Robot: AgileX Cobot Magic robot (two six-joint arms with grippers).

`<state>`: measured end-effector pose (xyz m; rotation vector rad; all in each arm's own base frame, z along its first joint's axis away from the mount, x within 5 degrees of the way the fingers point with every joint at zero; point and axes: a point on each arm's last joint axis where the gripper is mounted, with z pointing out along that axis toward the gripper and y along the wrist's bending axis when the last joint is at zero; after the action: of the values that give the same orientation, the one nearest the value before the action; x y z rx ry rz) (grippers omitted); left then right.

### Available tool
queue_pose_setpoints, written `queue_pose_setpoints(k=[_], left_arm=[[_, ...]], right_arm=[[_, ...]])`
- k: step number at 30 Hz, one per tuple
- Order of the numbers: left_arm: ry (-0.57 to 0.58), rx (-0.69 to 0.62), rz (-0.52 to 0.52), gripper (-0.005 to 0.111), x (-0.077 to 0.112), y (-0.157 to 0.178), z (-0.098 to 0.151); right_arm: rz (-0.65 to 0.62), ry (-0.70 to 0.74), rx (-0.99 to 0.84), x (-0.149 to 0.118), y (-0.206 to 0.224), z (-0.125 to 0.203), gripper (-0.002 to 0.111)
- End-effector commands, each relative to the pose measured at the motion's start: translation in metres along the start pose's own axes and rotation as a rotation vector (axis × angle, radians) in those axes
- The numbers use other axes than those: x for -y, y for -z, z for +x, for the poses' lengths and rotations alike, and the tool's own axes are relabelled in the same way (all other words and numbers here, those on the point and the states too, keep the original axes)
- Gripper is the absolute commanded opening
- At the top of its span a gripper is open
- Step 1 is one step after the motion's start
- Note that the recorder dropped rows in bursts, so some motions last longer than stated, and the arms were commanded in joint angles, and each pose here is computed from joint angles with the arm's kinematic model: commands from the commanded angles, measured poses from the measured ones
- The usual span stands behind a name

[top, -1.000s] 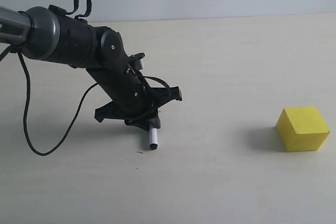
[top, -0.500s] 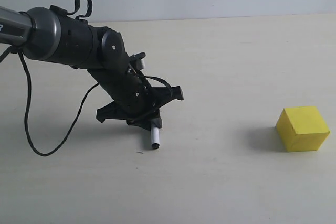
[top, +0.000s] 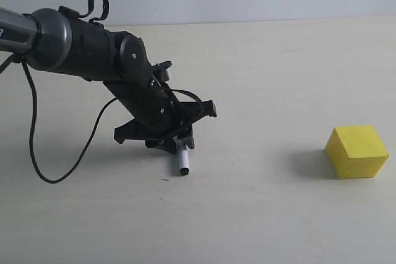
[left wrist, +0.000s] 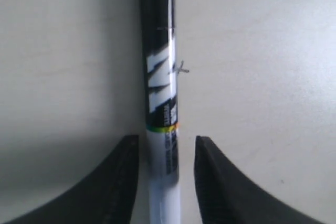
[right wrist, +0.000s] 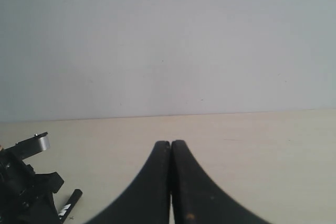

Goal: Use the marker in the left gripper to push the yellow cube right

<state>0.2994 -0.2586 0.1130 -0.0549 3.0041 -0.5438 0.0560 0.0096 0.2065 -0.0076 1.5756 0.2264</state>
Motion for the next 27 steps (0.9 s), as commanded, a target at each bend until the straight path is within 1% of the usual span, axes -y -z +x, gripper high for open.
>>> queue_pose_setpoints(k=[1, 7, 13, 20, 23, 25, 27], left_arm=[[0.004, 0.019, 0.013, 0.037, 0.002, 0.002, -0.003], [0.003, 0.004, 0.01, 0.037, 0.002, 0.005, -0.001], [-0.018, 0.018, 0.037, 0.037, 0.009, 0.027, 0.0], [-0.072, 0.097, 0.107, 0.037, 0.022, 0.069, 0.0], [-0.135, 0.134, 0.139, 0.036, 0.027, 0.093, 0.003], [-0.181, 0.184, 0.166, 0.036, 0.029, 0.115, 0.002], [-0.242, 0.226, 0.181, 0.024, 0.028, 0.137, 0.003]], right_arm=[[0.0, 0.008, 0.006, 0.0, 0.0, 0.001, 0.0], [0.0, 0.008, 0.006, 0.0, 0.0, 0.001, 0.0], [0.0, 0.008, 0.006, 0.0, 0.0, 0.001, 0.0], [0.0, 0.008, 0.006, 0.0, 0.0, 0.001, 0.0], [0.0, 0.008, 0.006, 0.0, 0.0, 0.001, 0.0], [0.0, 0.008, 0.006, 0.0, 0.0, 0.001, 0.0], [0.0, 0.008, 0.006, 0.0, 0.0, 0.001, 0.0]])
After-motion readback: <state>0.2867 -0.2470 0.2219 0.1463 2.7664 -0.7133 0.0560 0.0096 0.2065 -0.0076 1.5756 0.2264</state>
